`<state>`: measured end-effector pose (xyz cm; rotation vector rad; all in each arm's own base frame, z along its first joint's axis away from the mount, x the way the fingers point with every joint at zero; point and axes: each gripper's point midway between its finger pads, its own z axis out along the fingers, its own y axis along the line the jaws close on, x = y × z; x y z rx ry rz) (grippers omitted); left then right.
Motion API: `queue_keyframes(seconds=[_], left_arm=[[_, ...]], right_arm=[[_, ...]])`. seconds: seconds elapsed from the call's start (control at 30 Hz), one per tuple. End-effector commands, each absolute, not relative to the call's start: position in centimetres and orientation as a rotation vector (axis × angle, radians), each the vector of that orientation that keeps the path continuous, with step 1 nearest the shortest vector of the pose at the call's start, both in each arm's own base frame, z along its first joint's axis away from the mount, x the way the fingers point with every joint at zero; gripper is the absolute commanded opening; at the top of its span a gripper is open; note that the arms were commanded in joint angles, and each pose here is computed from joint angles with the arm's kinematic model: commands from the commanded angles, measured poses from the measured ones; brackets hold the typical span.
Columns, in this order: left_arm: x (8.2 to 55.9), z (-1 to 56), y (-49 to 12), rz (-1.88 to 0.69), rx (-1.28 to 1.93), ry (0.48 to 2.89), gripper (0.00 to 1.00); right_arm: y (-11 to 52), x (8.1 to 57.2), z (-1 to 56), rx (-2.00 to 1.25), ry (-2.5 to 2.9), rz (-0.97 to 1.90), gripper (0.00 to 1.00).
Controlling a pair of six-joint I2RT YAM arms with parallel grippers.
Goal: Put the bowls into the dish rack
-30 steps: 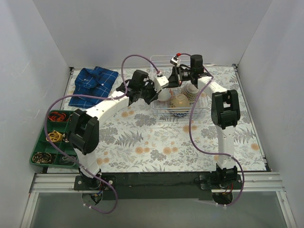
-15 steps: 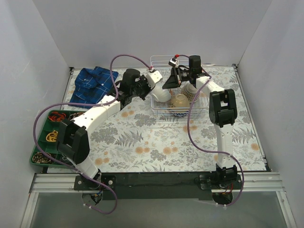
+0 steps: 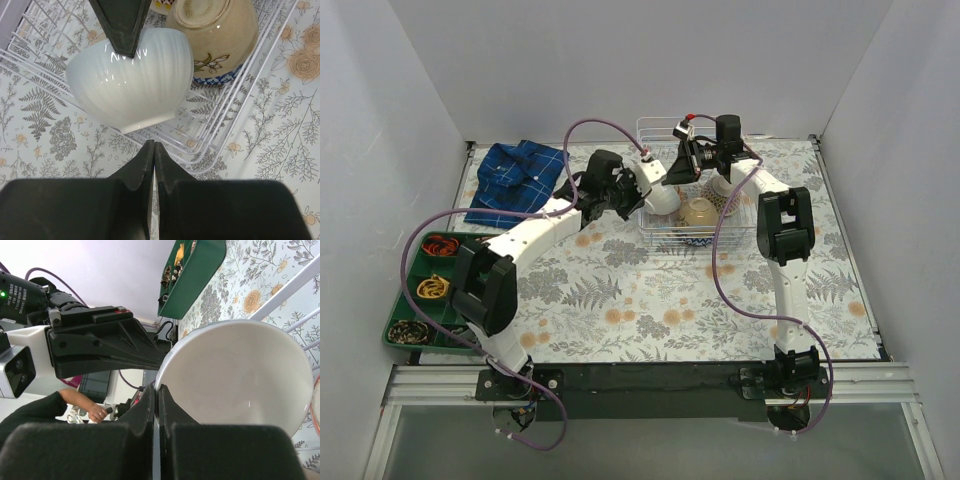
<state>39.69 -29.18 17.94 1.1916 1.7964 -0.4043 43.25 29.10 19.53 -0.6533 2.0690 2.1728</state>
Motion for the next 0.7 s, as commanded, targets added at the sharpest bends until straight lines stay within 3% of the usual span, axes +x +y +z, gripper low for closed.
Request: queue_keyframes(seconds=[0.0,0.2,0.37,0.67], left_arm=[[40.4,18.6,-30.7,-0.456,1.187,1.784,0.00],[41.3,17.7,-32.0,-0.477,1.187,1.796,0.00],[42.0,17.4,-32.7,-0.481,1.178,1.794,0.00],[43.3,16.8,-33.5,-0.474,1.146,1.797,0.00]], right_arm=[[28.8,42.0,18.9,-0.836,1.988,2.266,0.01],[29.0,42.7,18.1,-0.829,1.992,2.234,0.03],[29.2,43.2,18.0,-0.848,1.971,2.196,0.23],[28.7,44.7,19.3,-0.902,1.893,2.100,0.33]])
